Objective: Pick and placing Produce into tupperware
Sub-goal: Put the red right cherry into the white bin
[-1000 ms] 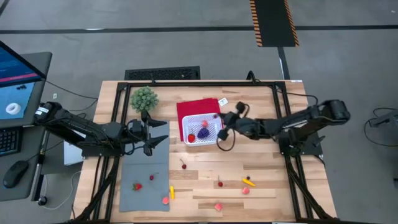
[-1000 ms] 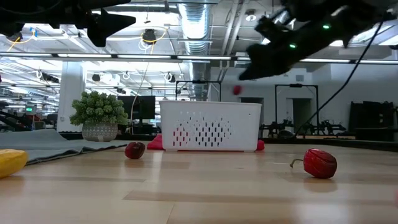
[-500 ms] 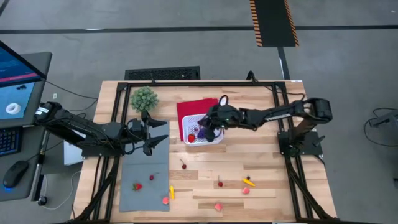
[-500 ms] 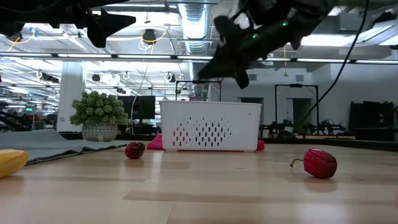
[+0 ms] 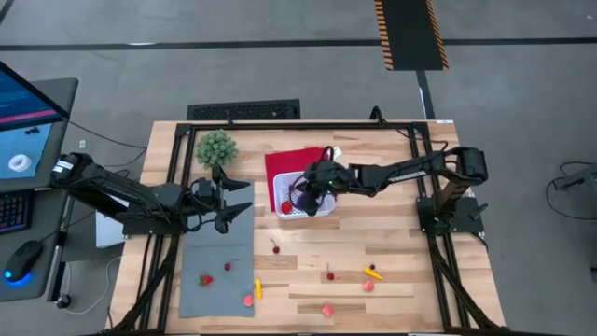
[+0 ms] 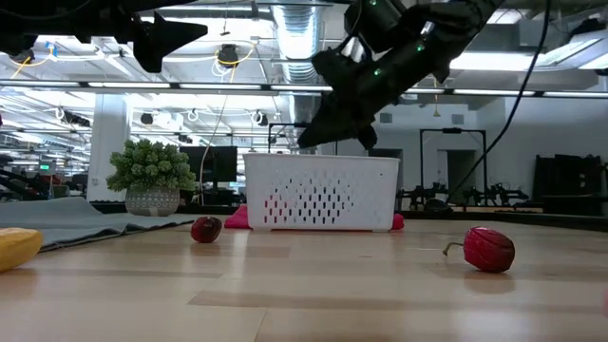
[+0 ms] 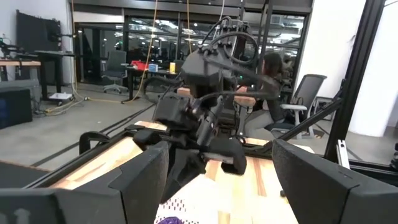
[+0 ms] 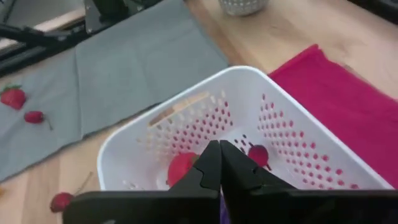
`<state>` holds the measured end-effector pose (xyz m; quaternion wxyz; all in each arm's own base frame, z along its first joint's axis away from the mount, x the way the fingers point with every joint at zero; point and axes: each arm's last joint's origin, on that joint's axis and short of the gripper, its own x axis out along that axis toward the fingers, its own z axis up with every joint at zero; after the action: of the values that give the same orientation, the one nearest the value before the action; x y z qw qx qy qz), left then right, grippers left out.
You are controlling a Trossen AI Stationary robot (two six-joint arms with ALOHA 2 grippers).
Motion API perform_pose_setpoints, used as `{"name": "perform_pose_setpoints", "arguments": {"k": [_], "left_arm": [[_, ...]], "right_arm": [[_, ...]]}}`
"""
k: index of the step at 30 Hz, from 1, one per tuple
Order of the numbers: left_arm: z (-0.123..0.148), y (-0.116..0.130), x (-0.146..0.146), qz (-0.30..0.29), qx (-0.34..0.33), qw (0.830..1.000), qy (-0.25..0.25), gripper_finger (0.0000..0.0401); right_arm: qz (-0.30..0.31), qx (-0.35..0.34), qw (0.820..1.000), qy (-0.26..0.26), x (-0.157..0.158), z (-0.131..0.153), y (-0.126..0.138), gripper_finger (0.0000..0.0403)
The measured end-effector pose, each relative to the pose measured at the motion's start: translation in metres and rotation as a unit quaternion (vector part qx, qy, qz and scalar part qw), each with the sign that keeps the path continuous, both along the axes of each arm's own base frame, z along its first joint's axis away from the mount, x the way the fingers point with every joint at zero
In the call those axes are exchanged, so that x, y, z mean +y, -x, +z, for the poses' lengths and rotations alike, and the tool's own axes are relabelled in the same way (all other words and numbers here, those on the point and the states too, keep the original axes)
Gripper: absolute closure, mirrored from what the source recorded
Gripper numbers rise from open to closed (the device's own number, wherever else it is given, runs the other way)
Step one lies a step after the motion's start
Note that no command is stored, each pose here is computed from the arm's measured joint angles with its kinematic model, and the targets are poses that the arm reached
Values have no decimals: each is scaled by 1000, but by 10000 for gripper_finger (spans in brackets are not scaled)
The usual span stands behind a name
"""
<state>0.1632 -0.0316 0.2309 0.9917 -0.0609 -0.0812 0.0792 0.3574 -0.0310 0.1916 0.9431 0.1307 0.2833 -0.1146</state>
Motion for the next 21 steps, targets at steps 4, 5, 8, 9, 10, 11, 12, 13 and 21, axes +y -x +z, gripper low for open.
{"name": "perform_pose_setpoints", "arguments": {"k": [4,5,8,9,10,11,12,13,21], "left_arm": [[0,0,0,0,0,1000,0,124],[0,0,0,0,2,1000,0,124],[-1,0,0,-1,6,1000,2,124],[-1,0,0,-1,7,1000,2,124],[-1,0,0,-1,7,1000,4,124],[-2,0,0,-3,7,1000,9,124],[-2,0,0,-4,8,1000,12,124],[-3,0,0,-5,11,1000,15,124],[-4,-1,0,-6,15,1000,25,124]], "right_arm": [[36,6,998,49,7,18,10,360],[36,1,998,58,10,25,13,359],[43,-18,996,74,18,49,26,360],[47,-26,996,77,21,57,31,360],[51,-31,995,80,24,66,37,361],[56,-33,995,80,27,73,44,362],[60,-39,994,81,31,80,50,363],[64,-48,993,82,34,87,56,364],[61,-78,992,76,70,92,118,377]]}}
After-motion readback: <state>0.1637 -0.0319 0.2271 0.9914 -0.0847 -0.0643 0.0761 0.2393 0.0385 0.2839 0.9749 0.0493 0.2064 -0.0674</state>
